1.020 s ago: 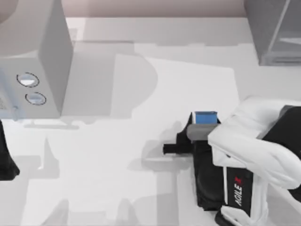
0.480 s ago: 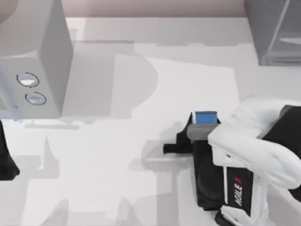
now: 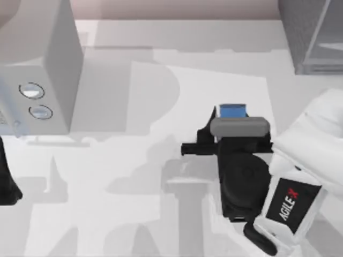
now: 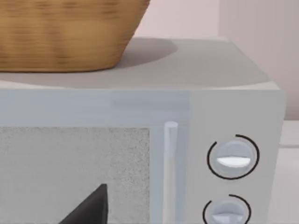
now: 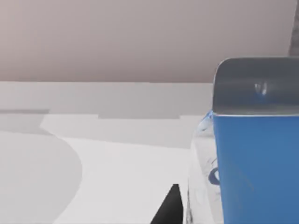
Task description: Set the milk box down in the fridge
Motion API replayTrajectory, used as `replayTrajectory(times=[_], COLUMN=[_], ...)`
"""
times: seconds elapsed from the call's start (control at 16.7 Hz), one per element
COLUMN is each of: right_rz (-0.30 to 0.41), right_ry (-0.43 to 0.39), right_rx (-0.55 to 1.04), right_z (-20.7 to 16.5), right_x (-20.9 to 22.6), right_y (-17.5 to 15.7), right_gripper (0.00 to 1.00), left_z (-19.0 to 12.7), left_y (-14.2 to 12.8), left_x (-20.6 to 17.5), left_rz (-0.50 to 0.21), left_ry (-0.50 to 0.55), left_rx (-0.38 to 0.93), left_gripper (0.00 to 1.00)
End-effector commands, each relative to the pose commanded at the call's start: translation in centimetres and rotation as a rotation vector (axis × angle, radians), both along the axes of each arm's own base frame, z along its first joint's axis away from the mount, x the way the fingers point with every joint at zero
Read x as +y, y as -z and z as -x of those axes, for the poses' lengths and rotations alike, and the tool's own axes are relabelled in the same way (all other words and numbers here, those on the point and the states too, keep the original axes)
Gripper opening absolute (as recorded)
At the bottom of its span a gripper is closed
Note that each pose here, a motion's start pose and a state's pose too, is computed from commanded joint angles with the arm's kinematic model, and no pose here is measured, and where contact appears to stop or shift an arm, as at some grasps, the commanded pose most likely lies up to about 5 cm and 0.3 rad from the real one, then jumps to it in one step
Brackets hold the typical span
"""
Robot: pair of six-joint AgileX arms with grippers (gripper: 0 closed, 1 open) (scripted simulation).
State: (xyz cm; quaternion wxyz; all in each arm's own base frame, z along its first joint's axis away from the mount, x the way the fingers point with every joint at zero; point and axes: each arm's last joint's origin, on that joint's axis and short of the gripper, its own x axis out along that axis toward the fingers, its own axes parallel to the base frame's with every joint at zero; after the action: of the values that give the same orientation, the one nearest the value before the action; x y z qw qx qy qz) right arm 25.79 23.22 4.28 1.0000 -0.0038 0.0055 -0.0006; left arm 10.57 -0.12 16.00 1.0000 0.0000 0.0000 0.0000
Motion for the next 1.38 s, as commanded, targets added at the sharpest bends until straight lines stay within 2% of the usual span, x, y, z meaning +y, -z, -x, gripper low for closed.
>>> replayTrajectory(times=[0.9, 1.38], right_rz=[0.013, 0.009], right_ry=[0.012, 0.017], right_rx=[0.008, 0.008], right_z=[0.6, 0.6], right_x=[-0.8, -1.1], right_y=[-9.4, -10.1], right_gripper=[0.00, 0.00], left_z=[0.0, 0.0], left_y=[0.0, 0.0], left_x=[0.0, 0.0], left_rz=[0.000, 0.000], left_ry=[0.000, 0.000], left_rx=[0.000, 0.000], left_gripper=[1.00, 1.00])
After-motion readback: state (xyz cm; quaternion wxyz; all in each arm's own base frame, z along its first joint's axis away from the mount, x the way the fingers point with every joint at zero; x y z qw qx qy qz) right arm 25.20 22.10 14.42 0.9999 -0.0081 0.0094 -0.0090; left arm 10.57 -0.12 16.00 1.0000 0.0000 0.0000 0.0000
